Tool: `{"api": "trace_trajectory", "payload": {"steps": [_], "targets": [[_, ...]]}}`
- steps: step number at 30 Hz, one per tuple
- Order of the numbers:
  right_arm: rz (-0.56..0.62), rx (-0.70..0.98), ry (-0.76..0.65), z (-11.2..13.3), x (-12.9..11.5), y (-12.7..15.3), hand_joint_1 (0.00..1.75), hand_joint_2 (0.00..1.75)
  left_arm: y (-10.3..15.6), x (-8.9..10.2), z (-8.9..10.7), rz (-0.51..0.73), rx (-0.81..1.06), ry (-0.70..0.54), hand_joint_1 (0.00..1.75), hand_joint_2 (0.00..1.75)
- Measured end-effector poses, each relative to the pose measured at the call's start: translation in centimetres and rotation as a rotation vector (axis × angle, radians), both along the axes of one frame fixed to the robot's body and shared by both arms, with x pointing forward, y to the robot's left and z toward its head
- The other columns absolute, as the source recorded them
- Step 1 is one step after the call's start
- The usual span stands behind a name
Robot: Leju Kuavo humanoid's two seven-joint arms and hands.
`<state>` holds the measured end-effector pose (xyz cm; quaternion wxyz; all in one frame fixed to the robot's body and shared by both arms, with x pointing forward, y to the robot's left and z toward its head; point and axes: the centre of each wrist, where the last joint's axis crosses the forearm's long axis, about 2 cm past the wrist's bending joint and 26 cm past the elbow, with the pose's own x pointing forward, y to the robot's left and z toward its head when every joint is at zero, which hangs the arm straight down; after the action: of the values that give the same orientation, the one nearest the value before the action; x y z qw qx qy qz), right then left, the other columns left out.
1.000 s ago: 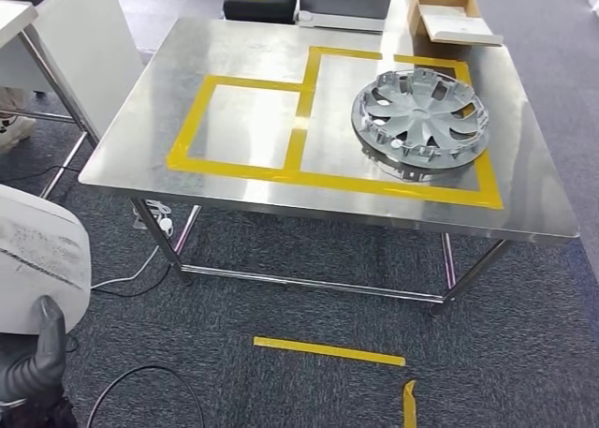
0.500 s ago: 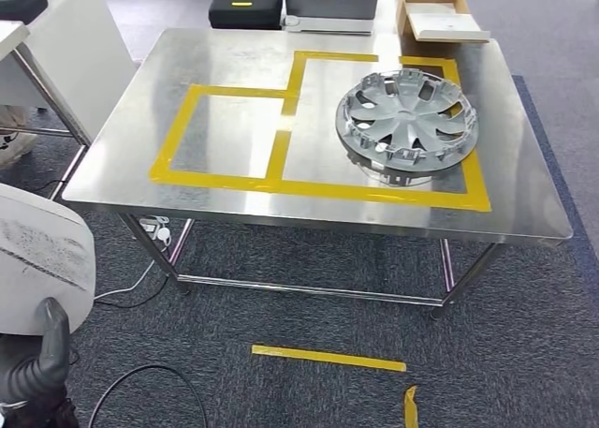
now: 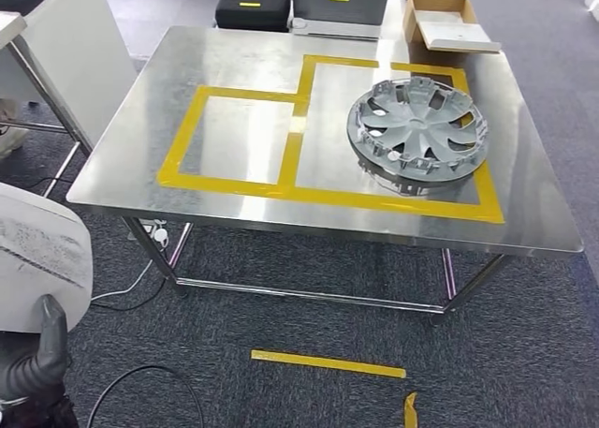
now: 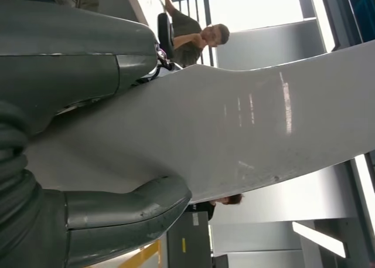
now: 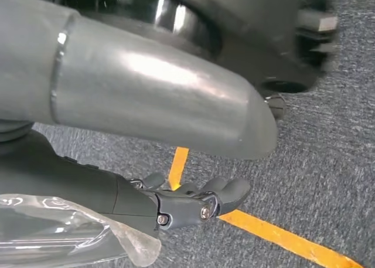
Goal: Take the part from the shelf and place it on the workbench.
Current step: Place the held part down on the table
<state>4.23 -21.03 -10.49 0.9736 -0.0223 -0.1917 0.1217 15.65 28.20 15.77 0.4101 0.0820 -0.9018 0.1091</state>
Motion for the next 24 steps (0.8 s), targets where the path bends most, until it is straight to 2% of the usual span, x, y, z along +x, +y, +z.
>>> {"api": "trace_trajectory", "payload": {"steps": [24], "targets": [[0.001,0.011,0.005,0.01,0.04,0.05,0.0,0.0,0.01,0.2,0.12,0.009,-0.006,-0.008,1.75,1.75]]}}
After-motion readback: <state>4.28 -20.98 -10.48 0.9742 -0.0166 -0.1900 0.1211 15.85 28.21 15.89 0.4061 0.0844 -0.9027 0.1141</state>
